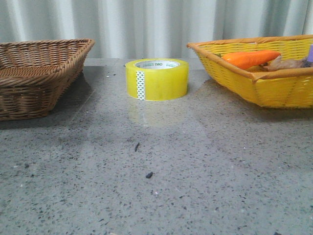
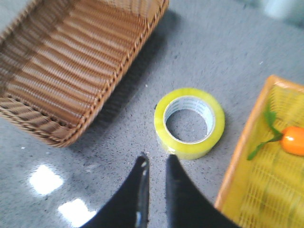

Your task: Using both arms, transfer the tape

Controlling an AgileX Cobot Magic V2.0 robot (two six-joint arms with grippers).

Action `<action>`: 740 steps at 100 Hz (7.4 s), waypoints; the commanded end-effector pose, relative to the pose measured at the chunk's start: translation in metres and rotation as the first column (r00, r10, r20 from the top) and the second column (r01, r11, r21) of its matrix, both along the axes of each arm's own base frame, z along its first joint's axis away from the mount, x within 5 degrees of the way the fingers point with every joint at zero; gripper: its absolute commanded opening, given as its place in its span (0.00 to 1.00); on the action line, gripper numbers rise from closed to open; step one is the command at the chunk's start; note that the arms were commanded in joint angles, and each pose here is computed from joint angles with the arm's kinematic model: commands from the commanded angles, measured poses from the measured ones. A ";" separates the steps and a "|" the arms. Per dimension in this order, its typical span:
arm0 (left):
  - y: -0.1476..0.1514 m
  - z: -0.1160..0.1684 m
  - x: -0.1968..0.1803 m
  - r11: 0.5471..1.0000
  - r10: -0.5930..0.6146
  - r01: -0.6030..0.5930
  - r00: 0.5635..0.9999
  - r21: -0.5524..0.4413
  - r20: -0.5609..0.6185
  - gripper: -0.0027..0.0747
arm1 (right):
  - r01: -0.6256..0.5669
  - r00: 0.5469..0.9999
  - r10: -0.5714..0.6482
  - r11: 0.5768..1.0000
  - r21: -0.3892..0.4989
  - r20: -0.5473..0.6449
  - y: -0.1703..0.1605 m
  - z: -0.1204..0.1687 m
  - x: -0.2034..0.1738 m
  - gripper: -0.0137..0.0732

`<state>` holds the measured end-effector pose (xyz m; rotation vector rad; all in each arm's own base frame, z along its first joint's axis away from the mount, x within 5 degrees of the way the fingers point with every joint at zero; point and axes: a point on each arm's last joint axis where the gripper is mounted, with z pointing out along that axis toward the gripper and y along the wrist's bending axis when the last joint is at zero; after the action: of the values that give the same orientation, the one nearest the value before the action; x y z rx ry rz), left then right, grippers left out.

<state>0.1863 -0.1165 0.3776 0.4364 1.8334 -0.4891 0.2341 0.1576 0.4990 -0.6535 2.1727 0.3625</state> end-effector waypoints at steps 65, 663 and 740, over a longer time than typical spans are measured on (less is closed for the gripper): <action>-0.112 0.014 0.134 0.979 -0.108 0.159 0.933 0.125 -0.342 0.51 | 0.035 0.946 -0.069 0.993 0.111 0.318 -0.108 0.005 -0.150 0.09; 0.109 -0.191 -0.132 0.913 0.397 -0.407 0.903 0.033 0.164 0.01 | 0.020 0.514 -0.241 0.963 0.270 0.823 -0.199 -0.110 -0.269 0.09; 0.107 -0.190 -0.133 0.915 0.401 -0.401 0.905 -0.029 0.143 0.01 | 0.020 0.514 -0.241 0.963 0.270 0.823 -0.199 -0.110 -0.269 0.09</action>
<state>0.0530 -0.0094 0.1825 0.1021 1.8069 -0.1540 -0.0274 -0.0371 0.3790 -0.4052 1.2689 0.1513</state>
